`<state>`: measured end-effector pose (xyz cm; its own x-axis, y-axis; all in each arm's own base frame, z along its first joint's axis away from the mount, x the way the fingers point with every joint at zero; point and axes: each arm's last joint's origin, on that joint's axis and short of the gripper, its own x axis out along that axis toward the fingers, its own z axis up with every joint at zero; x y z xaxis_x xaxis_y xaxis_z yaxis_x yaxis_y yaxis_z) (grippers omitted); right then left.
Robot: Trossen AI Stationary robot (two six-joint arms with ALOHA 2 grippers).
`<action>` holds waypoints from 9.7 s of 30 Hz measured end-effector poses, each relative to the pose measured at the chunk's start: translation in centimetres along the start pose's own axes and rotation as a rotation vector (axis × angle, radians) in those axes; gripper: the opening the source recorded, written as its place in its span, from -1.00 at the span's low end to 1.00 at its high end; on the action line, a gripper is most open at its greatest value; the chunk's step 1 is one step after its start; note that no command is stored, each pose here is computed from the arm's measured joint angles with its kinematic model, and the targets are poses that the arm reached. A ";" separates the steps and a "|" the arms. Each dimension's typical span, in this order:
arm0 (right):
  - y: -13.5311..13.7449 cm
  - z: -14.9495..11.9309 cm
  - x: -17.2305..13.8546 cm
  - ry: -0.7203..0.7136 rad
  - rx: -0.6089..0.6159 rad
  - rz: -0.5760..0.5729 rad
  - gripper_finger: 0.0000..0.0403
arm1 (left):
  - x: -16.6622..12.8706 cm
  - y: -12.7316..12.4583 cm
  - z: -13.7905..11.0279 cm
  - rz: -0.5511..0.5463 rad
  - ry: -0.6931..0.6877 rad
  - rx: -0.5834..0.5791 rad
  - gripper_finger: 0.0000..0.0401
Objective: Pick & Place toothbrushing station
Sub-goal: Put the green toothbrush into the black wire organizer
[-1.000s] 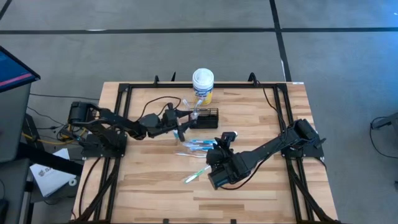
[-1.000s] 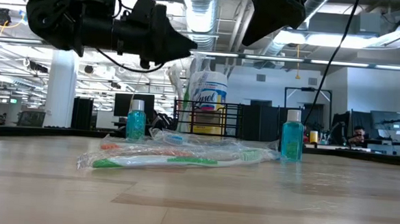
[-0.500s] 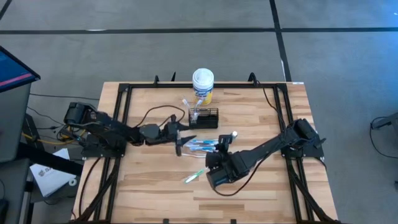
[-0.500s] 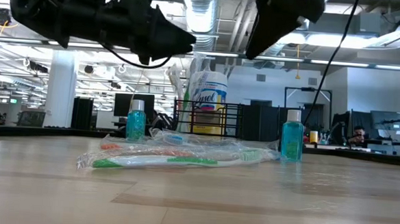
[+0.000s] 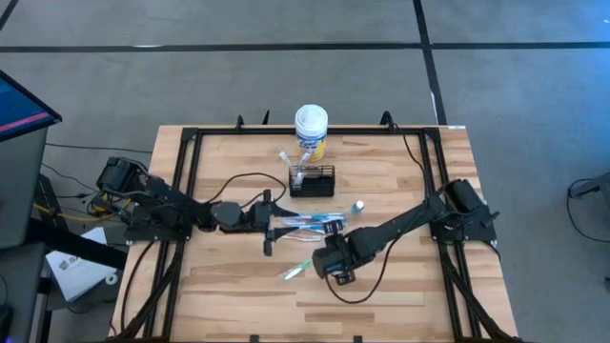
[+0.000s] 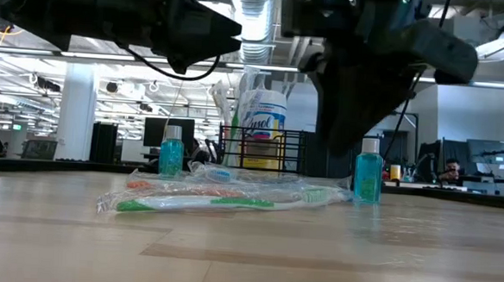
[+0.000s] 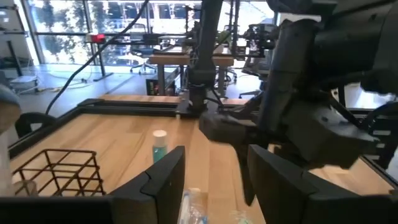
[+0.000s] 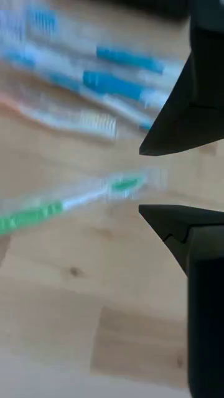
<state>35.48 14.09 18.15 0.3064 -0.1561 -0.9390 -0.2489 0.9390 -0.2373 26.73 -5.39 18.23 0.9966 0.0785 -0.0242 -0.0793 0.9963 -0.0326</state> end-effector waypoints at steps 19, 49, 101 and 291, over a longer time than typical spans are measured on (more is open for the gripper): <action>-2.4 -0.9 2.0 0.025 0.039 0.091 -0.36 | -0.3 -1.0 -0.2 -0.084 0.025 -0.040 -0.16; -1.5 -0.9 5.2 0.084 0.005 0.117 -0.38 | -0.3 -1.2 -0.4 -0.090 0.043 -0.035 -0.20; -1.3 -1.5 4.5 0.196 0.016 0.175 -0.64 | -0.4 -1.2 -0.4 -0.090 0.043 -0.034 -0.21; 2.3 1.6 -7.3 -0.053 0.072 -0.741 -0.28 | -2.3 2.5 6.0 -0.345 -0.147 -0.499 -0.97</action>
<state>34.10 17.90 24.87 0.4145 -0.7429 -0.5257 0.1002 0.6114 -0.7850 24.40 -2.88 24.22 0.9563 -0.2056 0.2080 0.2828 0.8318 -0.4777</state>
